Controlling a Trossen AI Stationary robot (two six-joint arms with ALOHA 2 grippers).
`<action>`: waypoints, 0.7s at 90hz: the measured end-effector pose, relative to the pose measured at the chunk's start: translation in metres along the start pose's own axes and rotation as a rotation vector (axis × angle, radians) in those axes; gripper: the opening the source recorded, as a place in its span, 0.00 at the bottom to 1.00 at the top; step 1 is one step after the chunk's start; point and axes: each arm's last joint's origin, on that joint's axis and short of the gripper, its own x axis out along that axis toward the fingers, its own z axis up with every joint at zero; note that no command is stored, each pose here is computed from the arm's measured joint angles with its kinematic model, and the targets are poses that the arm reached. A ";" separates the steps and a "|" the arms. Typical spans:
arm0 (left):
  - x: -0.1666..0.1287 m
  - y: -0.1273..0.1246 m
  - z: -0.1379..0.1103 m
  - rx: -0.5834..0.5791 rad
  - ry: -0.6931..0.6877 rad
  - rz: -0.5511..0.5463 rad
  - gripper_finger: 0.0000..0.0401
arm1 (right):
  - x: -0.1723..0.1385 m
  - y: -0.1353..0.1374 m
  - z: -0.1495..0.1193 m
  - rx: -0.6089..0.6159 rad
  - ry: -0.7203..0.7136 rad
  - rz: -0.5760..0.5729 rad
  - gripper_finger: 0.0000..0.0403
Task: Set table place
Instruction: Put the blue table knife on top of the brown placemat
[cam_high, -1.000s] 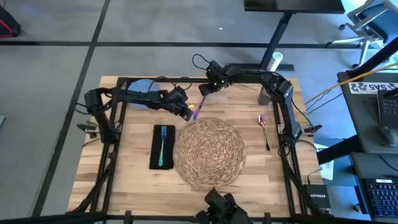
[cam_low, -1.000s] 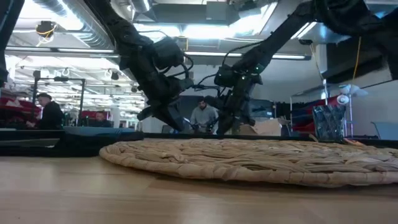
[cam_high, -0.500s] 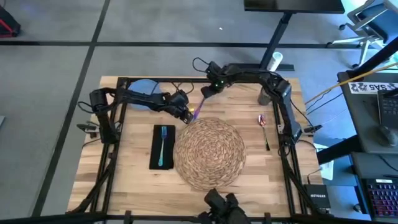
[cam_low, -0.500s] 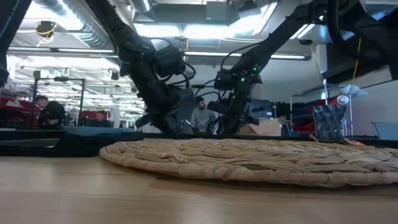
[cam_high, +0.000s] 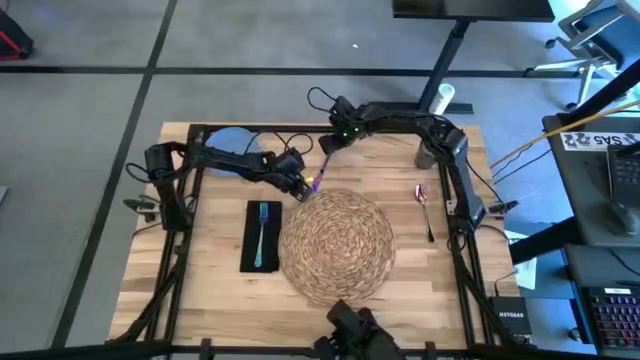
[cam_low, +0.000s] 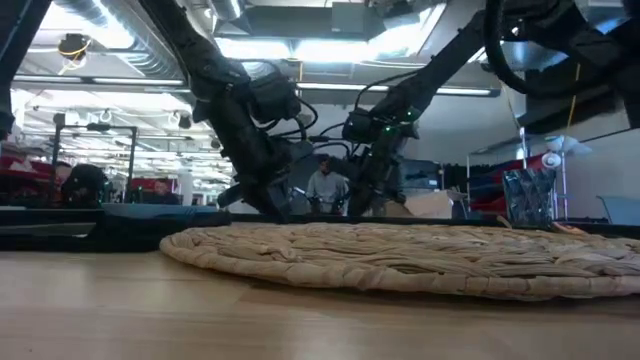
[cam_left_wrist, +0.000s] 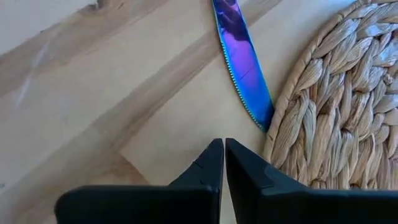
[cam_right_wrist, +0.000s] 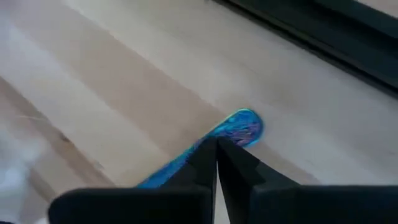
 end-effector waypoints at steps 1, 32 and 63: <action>0.000 0.000 0.000 0.000 0.001 0.000 0.00 | 0.000 0.000 0.000 0.000 0.000 0.000 0.00; 0.000 -0.007 -0.005 0.014 0.016 -0.013 0.00 | -0.018 0.002 -0.005 -0.074 0.049 -0.036 0.00; 0.001 -0.019 -0.013 0.055 0.016 -0.013 0.00 | -0.023 0.005 -0.016 -0.143 0.146 -0.071 0.00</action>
